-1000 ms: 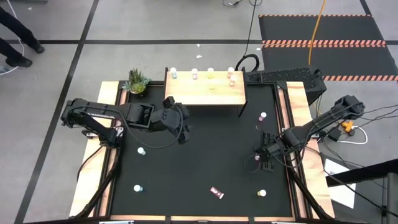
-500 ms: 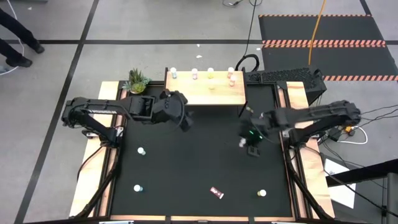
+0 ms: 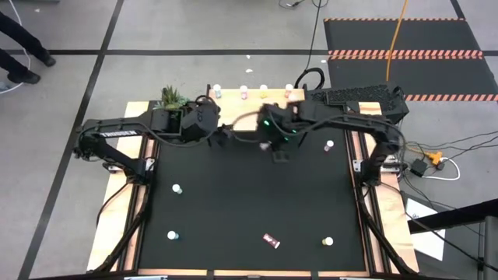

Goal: Pick and place medicine bottles onto shelf by color
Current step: Put the bottom violet pill bottle aligned with the other violet pill bottle on the shelf

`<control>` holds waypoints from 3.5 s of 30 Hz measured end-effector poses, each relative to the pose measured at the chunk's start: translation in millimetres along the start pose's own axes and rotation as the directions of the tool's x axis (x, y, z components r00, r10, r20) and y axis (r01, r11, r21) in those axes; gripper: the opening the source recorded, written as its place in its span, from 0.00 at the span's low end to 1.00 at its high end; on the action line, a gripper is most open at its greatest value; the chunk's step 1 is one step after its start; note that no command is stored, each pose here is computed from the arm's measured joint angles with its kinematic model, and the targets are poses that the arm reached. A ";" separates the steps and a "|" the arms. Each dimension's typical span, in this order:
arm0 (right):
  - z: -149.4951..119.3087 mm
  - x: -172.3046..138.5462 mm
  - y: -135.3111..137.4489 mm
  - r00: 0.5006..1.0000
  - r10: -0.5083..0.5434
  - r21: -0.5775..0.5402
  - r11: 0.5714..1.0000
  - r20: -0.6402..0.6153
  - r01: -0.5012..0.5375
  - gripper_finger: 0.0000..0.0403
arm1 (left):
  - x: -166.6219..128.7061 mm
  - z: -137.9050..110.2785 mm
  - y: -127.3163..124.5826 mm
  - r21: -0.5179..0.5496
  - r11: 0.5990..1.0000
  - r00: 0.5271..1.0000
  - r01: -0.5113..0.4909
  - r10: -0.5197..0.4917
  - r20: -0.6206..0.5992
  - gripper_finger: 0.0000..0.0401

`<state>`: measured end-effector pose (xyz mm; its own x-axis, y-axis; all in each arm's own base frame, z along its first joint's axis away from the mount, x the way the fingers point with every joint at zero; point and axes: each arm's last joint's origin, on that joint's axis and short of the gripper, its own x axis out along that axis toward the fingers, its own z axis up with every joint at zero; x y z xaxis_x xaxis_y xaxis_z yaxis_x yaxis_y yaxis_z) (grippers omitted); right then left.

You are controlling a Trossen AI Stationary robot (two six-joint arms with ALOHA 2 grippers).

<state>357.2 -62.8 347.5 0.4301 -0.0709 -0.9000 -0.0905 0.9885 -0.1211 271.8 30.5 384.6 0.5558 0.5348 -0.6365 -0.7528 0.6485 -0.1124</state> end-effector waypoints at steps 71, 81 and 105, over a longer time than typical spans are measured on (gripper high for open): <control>11.7 58.4 -136.9 0.971 -0.180 0.218 0.965 0.156 0.144 0.34 | 1.4 20.5 64.7 0.086 0.992 0.991 -0.089 0.097 -0.095 0.68; 16.0 57.2 -139.4 0.958 -0.206 0.227 0.961 0.201 0.159 0.34 | 1.4 20.4 64.6 0.080 0.993 0.991 -0.088 0.095 -0.096 0.68; -0.5 89.1 -141.7 0.968 -0.192 0.285 0.948 0.164 0.140 0.34 | 0.9 17.5 66.1 0.073 0.992 0.986 -0.101 0.110 -0.124 0.68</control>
<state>407.9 -209.2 284.3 0.5806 -0.2366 -0.7791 0.2305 0.9655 -0.1214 228.7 83.3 389.9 0.4217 0.5312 -0.7349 -0.7776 0.6287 0.0082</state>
